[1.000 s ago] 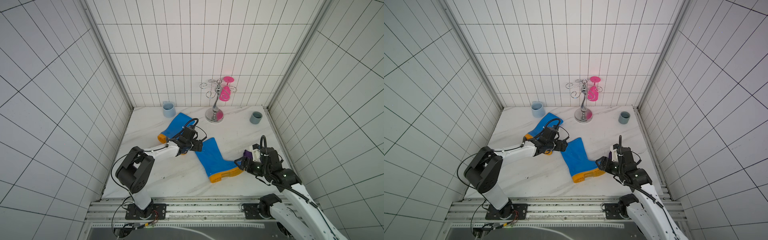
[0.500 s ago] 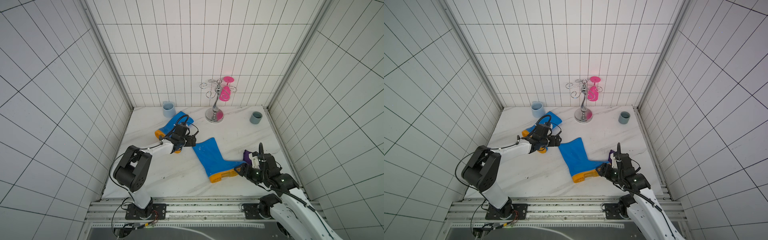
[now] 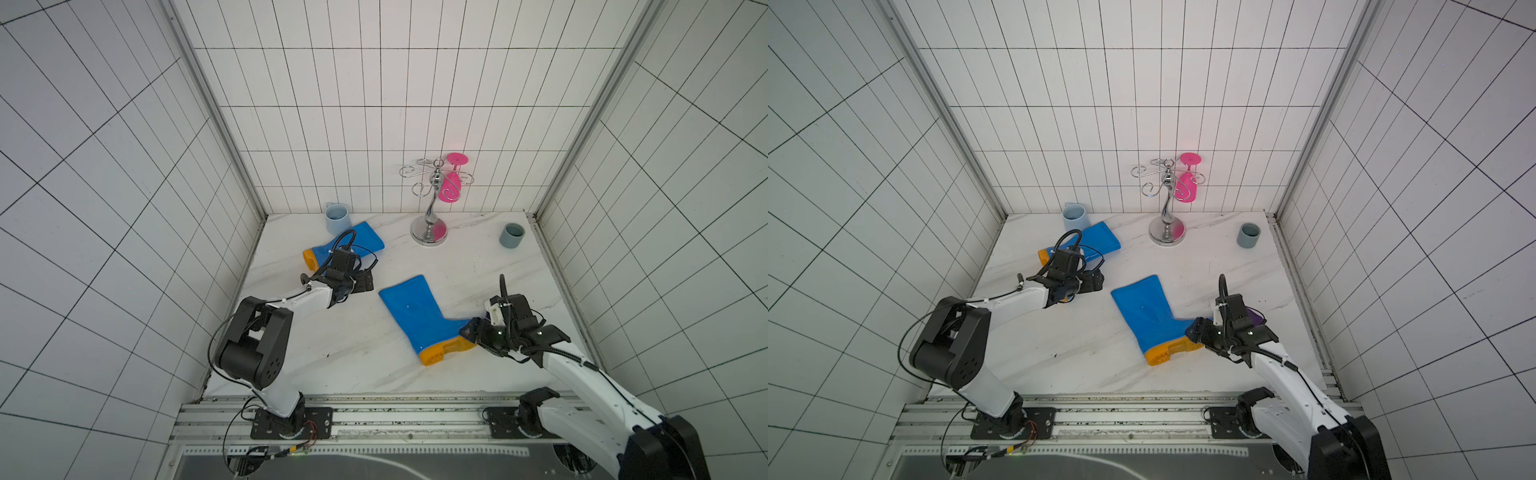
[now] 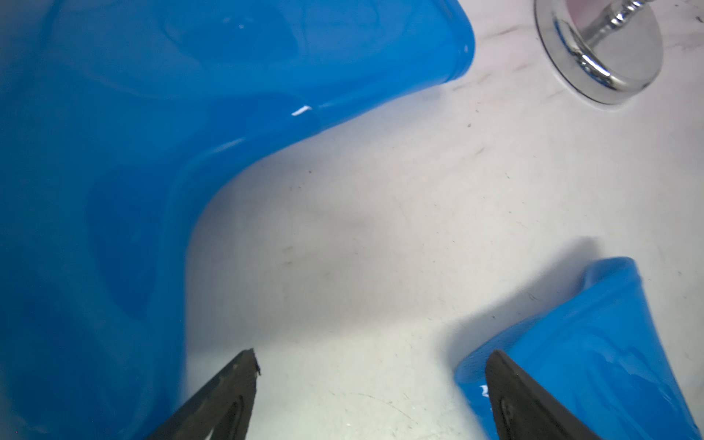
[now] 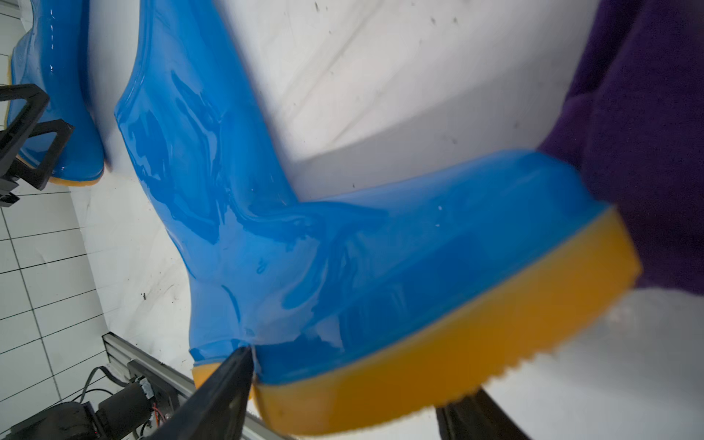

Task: Wipe the rubber boots with a cloth
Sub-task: Adjust the rubber boot at the center of the board.

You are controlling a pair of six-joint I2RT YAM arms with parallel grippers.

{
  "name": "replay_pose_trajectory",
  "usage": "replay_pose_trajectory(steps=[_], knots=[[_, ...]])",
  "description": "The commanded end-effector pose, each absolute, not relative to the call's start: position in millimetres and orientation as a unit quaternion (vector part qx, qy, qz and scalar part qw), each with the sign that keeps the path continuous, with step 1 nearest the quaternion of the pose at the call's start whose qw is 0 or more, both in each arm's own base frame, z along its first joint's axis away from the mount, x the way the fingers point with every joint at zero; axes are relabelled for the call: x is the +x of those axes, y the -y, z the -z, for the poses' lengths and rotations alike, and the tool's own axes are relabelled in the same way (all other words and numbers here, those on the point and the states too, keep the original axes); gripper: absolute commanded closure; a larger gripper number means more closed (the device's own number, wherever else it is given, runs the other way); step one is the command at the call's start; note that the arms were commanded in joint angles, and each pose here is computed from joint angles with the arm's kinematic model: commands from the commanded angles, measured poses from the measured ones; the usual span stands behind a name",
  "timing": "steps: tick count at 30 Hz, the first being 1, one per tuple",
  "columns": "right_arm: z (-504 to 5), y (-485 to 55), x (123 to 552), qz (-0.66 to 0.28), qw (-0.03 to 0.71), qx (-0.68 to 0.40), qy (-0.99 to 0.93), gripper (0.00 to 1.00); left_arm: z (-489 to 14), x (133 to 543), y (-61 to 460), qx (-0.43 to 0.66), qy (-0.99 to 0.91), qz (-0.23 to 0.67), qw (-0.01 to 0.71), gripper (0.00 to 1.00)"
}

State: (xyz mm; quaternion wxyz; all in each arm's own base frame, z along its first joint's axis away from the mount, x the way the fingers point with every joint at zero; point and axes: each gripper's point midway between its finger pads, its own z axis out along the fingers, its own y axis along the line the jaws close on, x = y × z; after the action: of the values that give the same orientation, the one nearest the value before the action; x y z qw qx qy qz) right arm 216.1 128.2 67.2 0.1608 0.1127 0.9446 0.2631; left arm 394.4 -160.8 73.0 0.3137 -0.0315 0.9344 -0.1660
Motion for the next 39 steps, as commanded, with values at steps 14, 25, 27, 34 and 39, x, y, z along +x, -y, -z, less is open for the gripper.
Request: replay_pose_trajectory(steps=[14, 25, 27, 34, 39], knots=[[-117, -154, 347, -0.223, 0.263, -0.046, -0.938, 0.23, -43, 380, 221, 0.044, -0.922, 0.307, 0.231, 0.12], [-120, -170, 397, -0.266, 0.258, -0.158, -0.915, 0.22, -32, 345, 211, 0.038, -0.926, 0.310, 0.213, 0.14], [-120, -166, 408, -0.258, 0.256, -0.165, -0.917, 0.22, -29, 332, 209, 0.032, -0.926, 0.315, 0.203, 0.14], [-130, -157, 435, -0.253, 0.267, -0.165, -0.915, 0.22, -26, 292, 213, 0.042, -0.928, 0.318, 0.191, 0.15], [-131, -154, 420, -0.253, 0.267, -0.160, -0.916, 0.22, -23, 298, 198, 0.028, -0.935, 0.286, 0.207, 0.15]])
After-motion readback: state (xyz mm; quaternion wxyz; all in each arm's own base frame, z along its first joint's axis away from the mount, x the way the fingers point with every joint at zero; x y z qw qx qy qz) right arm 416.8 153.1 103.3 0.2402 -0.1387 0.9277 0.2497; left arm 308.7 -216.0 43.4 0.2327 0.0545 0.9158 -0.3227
